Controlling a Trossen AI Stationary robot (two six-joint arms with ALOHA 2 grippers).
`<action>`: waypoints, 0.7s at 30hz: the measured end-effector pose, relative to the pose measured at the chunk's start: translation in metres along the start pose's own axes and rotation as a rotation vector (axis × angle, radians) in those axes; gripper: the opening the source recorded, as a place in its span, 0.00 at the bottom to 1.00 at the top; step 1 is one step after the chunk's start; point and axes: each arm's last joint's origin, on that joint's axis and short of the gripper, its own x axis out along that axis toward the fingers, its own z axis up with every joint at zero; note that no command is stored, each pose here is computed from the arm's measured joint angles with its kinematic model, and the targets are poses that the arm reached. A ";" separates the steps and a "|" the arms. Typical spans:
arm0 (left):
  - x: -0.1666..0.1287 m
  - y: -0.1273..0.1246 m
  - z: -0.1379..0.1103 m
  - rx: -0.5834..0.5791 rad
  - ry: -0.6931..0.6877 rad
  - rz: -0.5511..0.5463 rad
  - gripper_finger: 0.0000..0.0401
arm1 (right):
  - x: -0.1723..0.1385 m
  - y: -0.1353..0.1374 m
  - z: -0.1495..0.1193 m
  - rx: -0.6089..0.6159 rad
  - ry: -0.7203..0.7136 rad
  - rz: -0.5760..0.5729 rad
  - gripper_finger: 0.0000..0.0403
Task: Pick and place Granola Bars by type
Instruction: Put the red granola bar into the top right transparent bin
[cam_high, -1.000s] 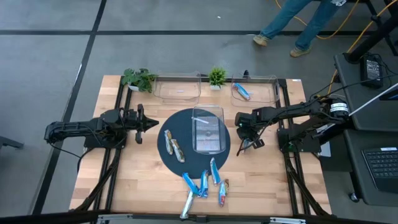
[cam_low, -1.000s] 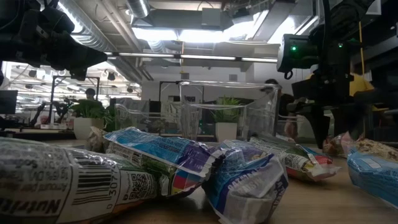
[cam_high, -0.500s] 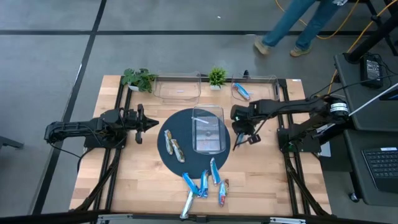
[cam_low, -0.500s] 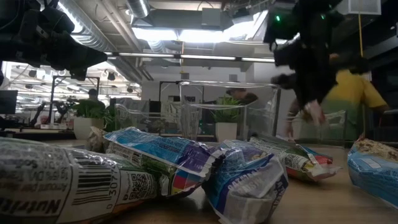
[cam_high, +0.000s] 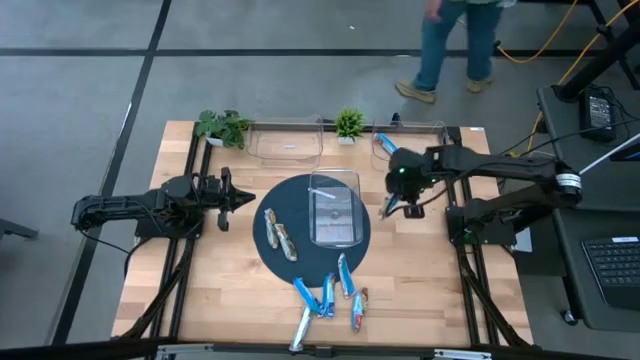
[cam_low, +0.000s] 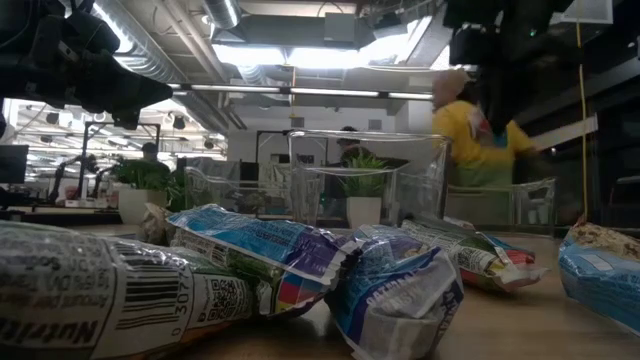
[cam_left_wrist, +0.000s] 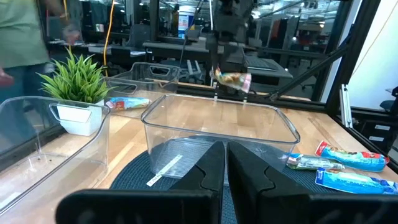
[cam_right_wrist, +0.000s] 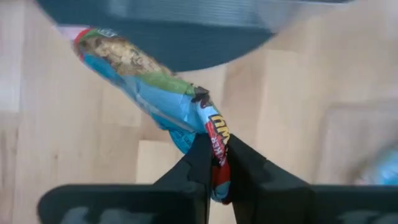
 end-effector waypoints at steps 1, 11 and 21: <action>0.000 0.000 0.000 0.000 0.000 0.000 0.03 | -0.007 -0.001 -0.003 0.019 -0.004 -0.021 0.10; 0.000 0.000 0.000 0.000 -0.001 0.001 0.03 | -0.115 -0.023 -0.008 0.162 -0.055 -0.314 0.10; 0.000 0.000 0.000 0.000 0.000 0.001 0.03 | -0.170 -0.053 -0.020 0.405 -0.163 -0.511 0.10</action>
